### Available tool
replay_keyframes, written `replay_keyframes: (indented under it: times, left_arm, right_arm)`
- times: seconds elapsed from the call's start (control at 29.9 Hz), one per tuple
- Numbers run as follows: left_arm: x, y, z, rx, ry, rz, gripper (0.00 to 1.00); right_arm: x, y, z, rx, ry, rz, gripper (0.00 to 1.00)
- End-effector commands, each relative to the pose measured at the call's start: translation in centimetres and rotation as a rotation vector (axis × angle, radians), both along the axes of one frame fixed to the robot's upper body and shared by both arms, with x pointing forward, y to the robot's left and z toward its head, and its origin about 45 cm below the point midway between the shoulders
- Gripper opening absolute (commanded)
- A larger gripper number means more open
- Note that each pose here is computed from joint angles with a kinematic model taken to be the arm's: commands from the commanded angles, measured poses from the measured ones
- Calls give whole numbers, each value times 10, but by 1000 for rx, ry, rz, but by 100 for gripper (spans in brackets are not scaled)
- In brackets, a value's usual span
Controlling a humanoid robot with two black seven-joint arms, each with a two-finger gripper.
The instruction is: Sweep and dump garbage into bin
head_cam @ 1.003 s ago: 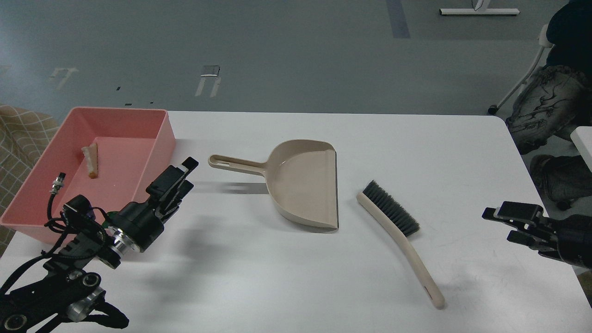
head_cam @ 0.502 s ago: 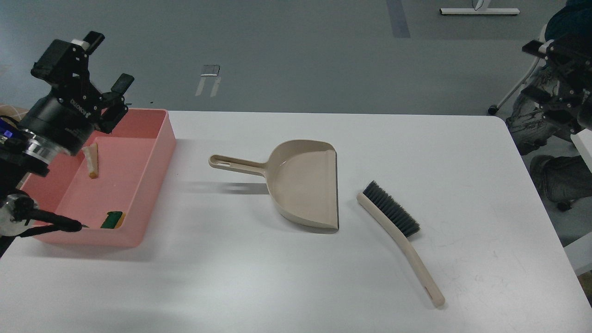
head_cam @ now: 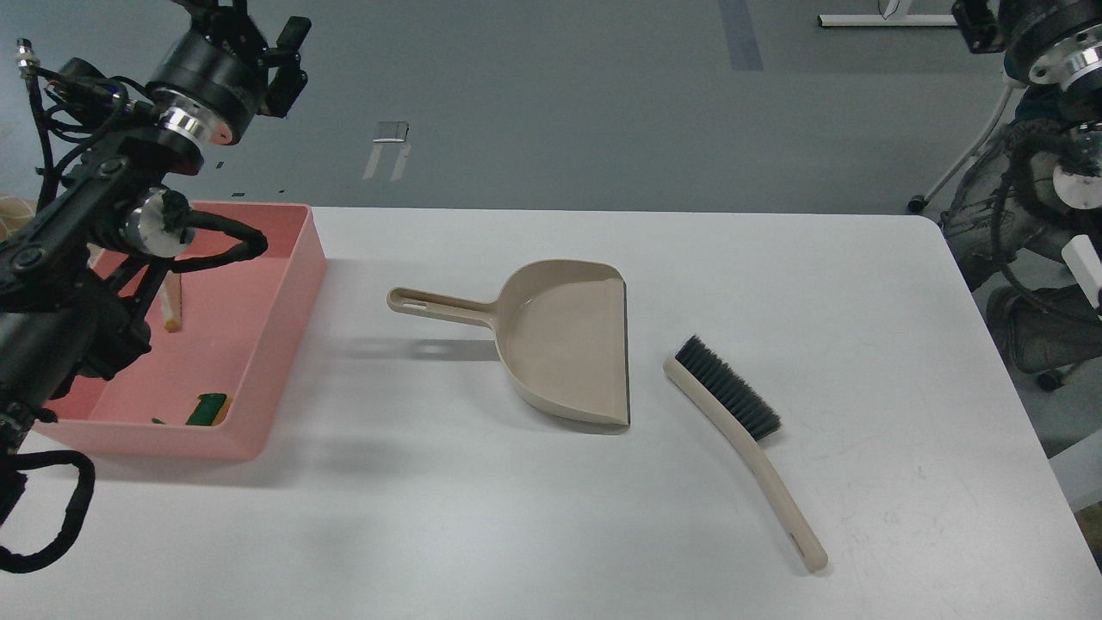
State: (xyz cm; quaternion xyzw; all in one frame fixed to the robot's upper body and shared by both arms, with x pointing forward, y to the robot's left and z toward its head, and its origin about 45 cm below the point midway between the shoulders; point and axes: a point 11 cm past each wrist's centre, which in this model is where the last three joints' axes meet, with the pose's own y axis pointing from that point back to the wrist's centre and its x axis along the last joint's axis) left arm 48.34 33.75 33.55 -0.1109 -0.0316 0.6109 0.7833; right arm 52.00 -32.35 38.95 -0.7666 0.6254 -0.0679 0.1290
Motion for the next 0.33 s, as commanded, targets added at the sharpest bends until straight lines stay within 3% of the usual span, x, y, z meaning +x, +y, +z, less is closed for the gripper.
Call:
replay_keyframes:
  times: [0.0,0.3]
  left_arm:
    - [15,-15,-9,-43,29,-60,97]
    - [20,-50,-23,-184,31,-200,97]
  right_arm:
    - [11,30,-9,137,-21,63,96]
    - [17,58,-29,318,-4,139,96]
